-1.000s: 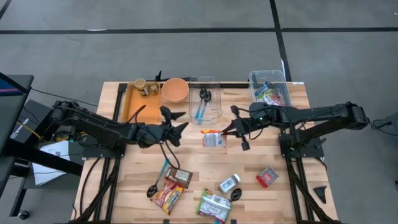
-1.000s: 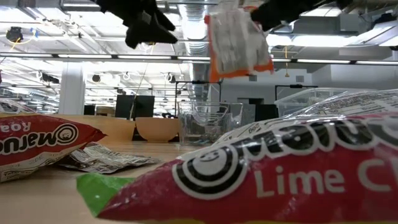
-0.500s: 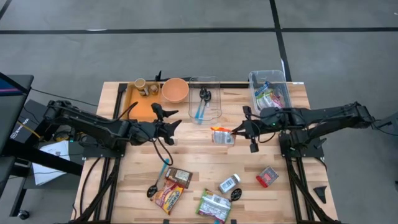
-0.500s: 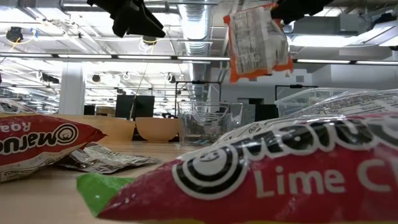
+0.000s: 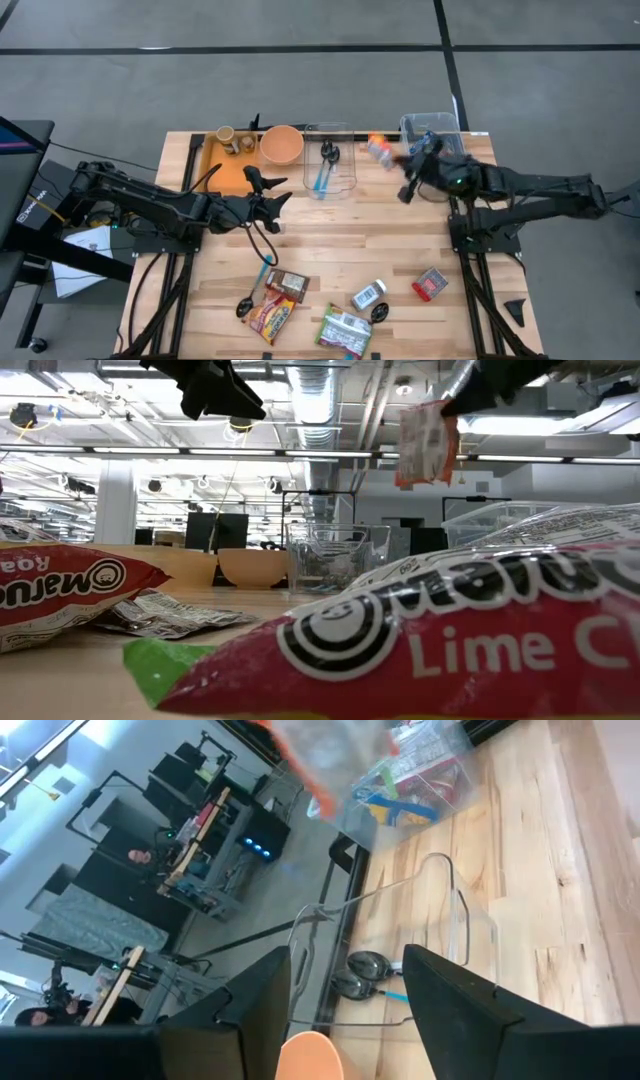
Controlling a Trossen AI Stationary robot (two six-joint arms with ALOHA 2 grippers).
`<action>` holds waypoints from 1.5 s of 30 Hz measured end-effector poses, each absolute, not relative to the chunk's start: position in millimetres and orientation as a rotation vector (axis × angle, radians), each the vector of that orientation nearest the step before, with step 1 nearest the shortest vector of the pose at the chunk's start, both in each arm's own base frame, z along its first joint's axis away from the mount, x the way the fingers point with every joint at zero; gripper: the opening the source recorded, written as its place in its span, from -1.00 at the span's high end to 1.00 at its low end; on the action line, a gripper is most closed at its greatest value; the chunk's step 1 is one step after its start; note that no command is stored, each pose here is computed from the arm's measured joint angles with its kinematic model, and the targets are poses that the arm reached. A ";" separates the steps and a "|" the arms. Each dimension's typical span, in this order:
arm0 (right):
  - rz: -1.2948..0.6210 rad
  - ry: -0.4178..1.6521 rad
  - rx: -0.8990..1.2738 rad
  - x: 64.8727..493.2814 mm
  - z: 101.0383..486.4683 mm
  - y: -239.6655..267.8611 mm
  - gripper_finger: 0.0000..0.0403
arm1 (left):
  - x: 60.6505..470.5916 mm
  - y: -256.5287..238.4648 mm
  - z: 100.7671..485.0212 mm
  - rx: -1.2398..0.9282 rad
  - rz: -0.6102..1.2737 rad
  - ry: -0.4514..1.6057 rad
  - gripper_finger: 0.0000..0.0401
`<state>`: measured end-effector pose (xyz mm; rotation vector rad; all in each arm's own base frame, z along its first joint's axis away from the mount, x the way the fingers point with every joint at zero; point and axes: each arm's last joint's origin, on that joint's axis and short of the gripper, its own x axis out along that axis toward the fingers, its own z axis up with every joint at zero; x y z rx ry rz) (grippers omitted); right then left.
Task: Pick & Place Food Item
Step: Put the orange noodle pack into the transparent container
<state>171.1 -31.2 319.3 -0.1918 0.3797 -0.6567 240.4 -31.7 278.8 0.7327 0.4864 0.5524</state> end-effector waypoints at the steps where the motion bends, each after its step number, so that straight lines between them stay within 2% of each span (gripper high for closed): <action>1: -0.721 0.364 -0.185 167.0 318.8 -37.2 0.98 | 240.4 -31.7 278.8 0.733 0.552 0.487 0.07; 5: -1.021 0.316 -0.114 148.8 317.1 -63.2 0.98 | 240.4 -31.7 278.8 0.733 0.552 0.486 0.06; 9: -1.217 0.258 -0.022 131.1 320.4 -87.0 0.98 | 240.5 -31.7 278.7 0.733 0.552 0.486 0.09; 14: -1.358 0.228 0.045 117.1 319.9 -110.4 0.98 | 240.5 -31.6 278.7 0.733 0.552 0.486 0.12; 22: -1.468 0.358 0.093 117.0 300.4 -144.1 0.98 | 240.6 -31.7 278.7 0.730 0.552 0.486 0.11; 26: -1.487 0.423 0.094 125.9 289.6 -152.3 0.98 | 240.6 -31.7 278.7 0.729 0.552 0.485 0.12; 30: -1.408 0.464 0.148 135.1 279.2 -158.3 0.98 | 240.6 -31.7 278.6 0.729 0.551 0.486 0.14; 38: -1.377 0.664 0.182 150.8 243.1 -178.9 0.98 | 240.6 -31.7 278.6 0.723 0.553 0.483 0.14; 45: -1.245 0.751 0.278 155.4 221.6 -192.1 0.97 | 240.6 -31.7 278.6 0.723 0.553 0.483 0.14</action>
